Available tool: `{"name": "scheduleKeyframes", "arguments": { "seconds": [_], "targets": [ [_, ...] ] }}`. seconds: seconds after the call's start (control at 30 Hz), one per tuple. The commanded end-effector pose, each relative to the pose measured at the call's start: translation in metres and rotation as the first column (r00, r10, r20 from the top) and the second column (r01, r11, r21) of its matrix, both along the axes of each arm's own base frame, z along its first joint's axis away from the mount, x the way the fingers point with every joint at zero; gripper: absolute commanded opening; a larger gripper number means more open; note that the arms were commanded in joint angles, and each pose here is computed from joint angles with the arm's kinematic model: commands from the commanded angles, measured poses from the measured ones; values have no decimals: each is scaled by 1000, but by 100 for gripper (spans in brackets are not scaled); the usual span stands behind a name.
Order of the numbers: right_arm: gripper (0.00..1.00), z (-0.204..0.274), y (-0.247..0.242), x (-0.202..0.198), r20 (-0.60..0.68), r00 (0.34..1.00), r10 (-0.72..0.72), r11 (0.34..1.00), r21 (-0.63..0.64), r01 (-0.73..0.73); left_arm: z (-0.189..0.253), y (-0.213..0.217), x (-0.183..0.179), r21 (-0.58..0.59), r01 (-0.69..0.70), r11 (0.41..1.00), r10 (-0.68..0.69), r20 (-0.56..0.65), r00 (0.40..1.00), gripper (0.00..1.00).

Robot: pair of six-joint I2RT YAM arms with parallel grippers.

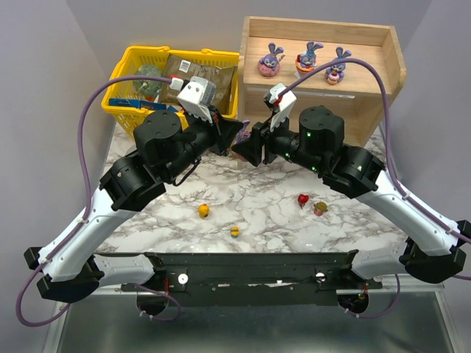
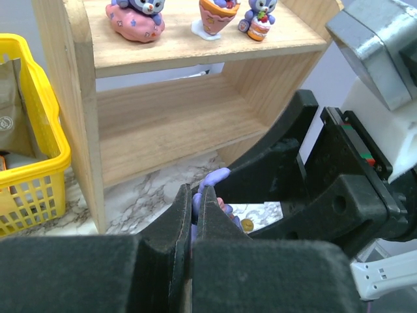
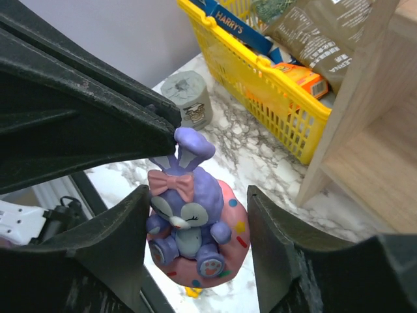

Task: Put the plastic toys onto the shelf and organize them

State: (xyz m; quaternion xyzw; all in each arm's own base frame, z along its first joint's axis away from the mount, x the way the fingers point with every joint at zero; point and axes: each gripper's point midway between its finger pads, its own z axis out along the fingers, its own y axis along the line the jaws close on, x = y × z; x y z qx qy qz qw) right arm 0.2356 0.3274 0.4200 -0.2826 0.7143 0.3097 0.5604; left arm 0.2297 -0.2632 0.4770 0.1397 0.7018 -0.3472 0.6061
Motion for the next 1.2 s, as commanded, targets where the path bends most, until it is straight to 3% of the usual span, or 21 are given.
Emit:
{"name": "scheduleKeyframes", "arguments": {
  "seconds": [0.0,0.07,0.13,0.17,0.23,0.33,0.37,0.47,0.57,0.6,0.7,0.97,1.17],
  "targets": [
    [36,4,-1,8,-7,999,-49,999,19,49,15,3,-4,-49,6,999,-5,32,999,0],
    [17,3,-1,9,-12,998,-54,998,16,54,15,2,-6,-42,22,999,-20,37,999,1],
    [6,5,-2,8,-10,998,-54,998,22,55,16,2,-8,-41,33,999,-31,42,999,6],
    [1,6,-2,8,-9,998,-56,998,24,56,16,2,-7,-40,31,999,-29,43,999,9],
    [1,9,-3,7,-10,998,-58,998,31,59,17,3,-8,-42,28,999,-26,47,999,11],
    [1,9,-6,7,-19,997,-73,997,30,74,18,4,-7,-44,22,999,-20,52,998,35],
    [1,11,-9,9,-20,996,-91,995,34,91,18,6,-6,-45,11,999,-9,52,999,51],
    [1,9,-23,16,-28,984,-173,985,4,174,17,13,-3,-50,-28,998,30,42,999,78],
    [1,9,-52,28,-8,950,-312,949,-54,311,10,39,11,-57,-195,979,195,-6,981,93],
    [1,11,-63,29,-2,939,-344,936,-81,342,10,53,17,-62,-277,959,277,-17,961,95],
    [1,13,-99,40,8,893,-450,885,-130,447,4,66,18,-60,-327,943,326,-34,945,98],
    [1,78,-201,40,104,743,-661,745,-22,666,-18,54,13,-30,-271,962,268,-76,960,99],
    [1,99,-262,37,154,603,-783,612,9,791,-32,43,12,11,-226,974,225,-105,969,99]
  ]
}}
